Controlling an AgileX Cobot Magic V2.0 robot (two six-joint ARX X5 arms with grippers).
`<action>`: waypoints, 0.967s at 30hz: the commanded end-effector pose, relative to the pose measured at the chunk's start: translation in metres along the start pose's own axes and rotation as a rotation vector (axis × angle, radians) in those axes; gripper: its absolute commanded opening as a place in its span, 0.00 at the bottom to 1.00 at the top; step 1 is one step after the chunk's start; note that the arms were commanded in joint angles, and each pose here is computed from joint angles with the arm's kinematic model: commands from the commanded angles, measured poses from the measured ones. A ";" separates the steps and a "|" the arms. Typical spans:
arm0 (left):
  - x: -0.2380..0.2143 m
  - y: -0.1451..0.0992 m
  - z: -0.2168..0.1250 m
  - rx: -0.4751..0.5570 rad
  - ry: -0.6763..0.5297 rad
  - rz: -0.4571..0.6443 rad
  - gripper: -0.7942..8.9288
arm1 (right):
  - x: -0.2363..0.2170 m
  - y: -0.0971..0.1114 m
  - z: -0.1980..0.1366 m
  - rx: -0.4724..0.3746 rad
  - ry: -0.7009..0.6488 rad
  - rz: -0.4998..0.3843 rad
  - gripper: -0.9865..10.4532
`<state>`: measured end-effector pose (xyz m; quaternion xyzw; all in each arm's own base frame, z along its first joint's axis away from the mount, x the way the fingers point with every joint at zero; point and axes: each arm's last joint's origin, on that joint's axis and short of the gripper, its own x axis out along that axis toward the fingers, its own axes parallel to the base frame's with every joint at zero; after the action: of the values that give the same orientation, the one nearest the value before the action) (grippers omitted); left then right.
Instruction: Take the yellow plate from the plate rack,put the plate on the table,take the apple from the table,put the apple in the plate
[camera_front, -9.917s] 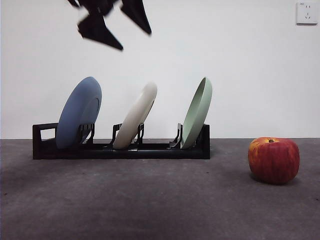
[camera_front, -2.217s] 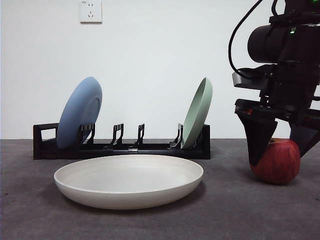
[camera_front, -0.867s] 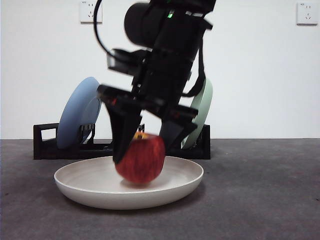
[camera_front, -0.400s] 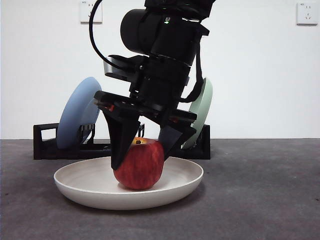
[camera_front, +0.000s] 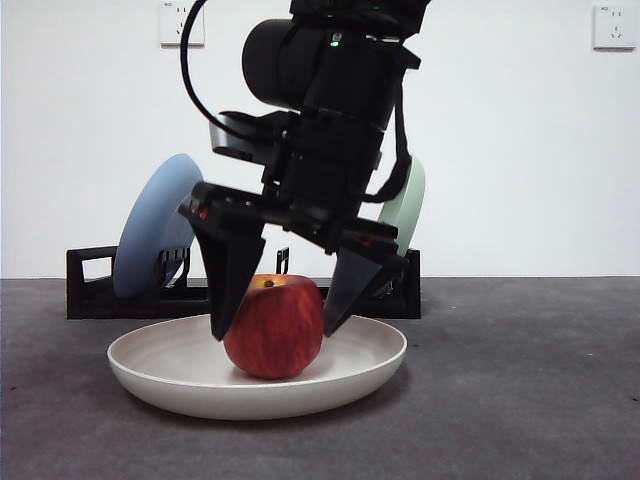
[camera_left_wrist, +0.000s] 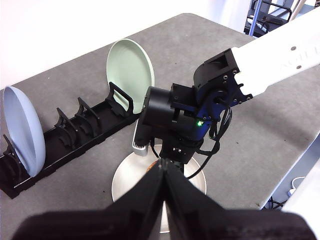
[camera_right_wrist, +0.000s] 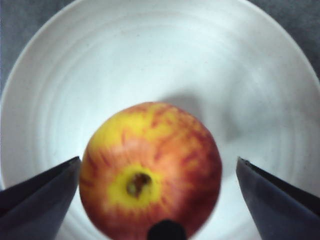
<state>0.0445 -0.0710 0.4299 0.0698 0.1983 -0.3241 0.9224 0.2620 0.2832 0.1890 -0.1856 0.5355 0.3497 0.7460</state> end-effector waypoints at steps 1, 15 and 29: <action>0.000 0.000 -0.001 0.003 0.001 0.001 0.07 | -0.025 0.003 0.008 0.001 -0.050 0.003 0.62; 0.001 0.000 -0.002 0.018 0.009 0.000 0.07 | -0.180 0.015 -0.024 -0.008 -0.047 0.008 0.50; 0.000 0.000 -0.004 0.031 0.040 -0.017 0.07 | -0.283 0.021 -0.104 -0.021 -0.203 0.019 0.12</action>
<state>0.0434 -0.0700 0.4267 0.0836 0.2131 -0.3325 0.9149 0.1287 0.1412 0.4166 -0.1503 0.4491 0.3783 0.7954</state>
